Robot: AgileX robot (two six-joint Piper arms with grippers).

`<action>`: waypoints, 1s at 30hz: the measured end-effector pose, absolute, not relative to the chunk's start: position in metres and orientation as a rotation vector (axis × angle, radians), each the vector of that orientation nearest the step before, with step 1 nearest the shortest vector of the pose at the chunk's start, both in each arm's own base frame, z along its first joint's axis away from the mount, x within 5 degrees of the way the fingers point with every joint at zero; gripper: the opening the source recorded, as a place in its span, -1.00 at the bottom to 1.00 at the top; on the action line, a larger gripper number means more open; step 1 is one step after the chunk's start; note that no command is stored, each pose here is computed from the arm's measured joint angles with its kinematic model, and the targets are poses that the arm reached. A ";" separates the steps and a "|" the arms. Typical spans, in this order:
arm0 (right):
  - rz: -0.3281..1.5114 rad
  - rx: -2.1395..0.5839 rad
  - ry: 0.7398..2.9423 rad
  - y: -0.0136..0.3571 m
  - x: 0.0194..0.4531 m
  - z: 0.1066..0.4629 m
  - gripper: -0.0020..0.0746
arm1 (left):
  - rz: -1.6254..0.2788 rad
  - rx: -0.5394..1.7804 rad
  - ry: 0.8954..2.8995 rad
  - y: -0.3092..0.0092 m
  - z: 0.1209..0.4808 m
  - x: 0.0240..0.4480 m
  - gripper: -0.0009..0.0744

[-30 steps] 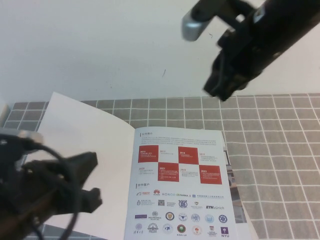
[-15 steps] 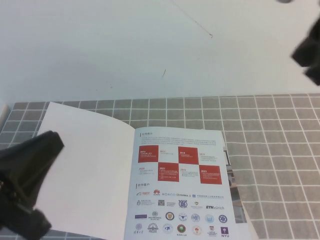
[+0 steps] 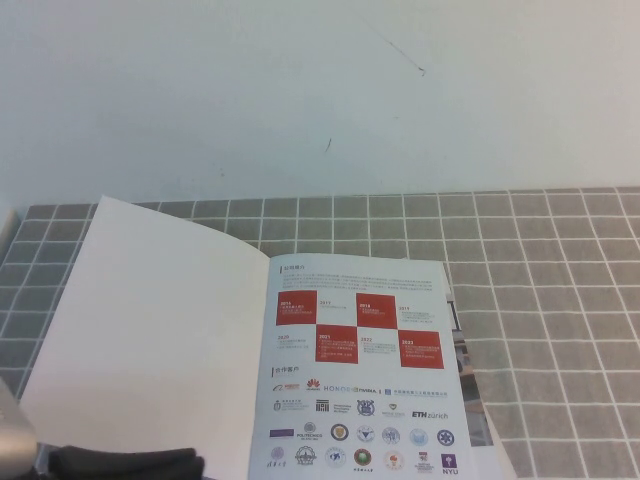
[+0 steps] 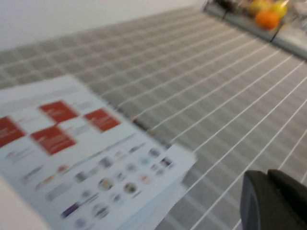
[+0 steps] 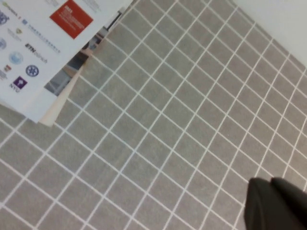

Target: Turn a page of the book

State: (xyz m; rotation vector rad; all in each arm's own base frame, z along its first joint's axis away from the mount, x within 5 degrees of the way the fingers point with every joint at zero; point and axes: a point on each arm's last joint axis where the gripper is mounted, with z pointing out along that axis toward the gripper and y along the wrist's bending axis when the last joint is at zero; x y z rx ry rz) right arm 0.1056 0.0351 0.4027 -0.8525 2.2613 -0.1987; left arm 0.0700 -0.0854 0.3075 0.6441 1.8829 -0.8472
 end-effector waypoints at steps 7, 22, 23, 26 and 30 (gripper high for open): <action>-0.063 -0.672 2.042 0.015 0.065 0.357 -0.95 | -0.332 0.501 2.064 -0.050 0.315 0.084 -0.99; 0.159 -0.677 2.083 0.027 0.057 0.260 -0.95 | -0.210 0.443 1.725 -0.033 0.306 0.080 -0.99; 0.164 -0.675 2.084 0.027 0.057 0.260 -0.95 | -0.221 0.446 1.715 -0.034 0.304 0.080 -0.99; 0.172 -0.673 2.086 0.028 0.057 0.260 -0.95 | -0.242 0.447 1.691 -0.035 0.303 0.079 -0.99; 0.177 -0.672 2.084 0.028 0.057 0.260 -0.95 | -0.258 0.451 1.664 -0.037 0.305 0.079 -0.99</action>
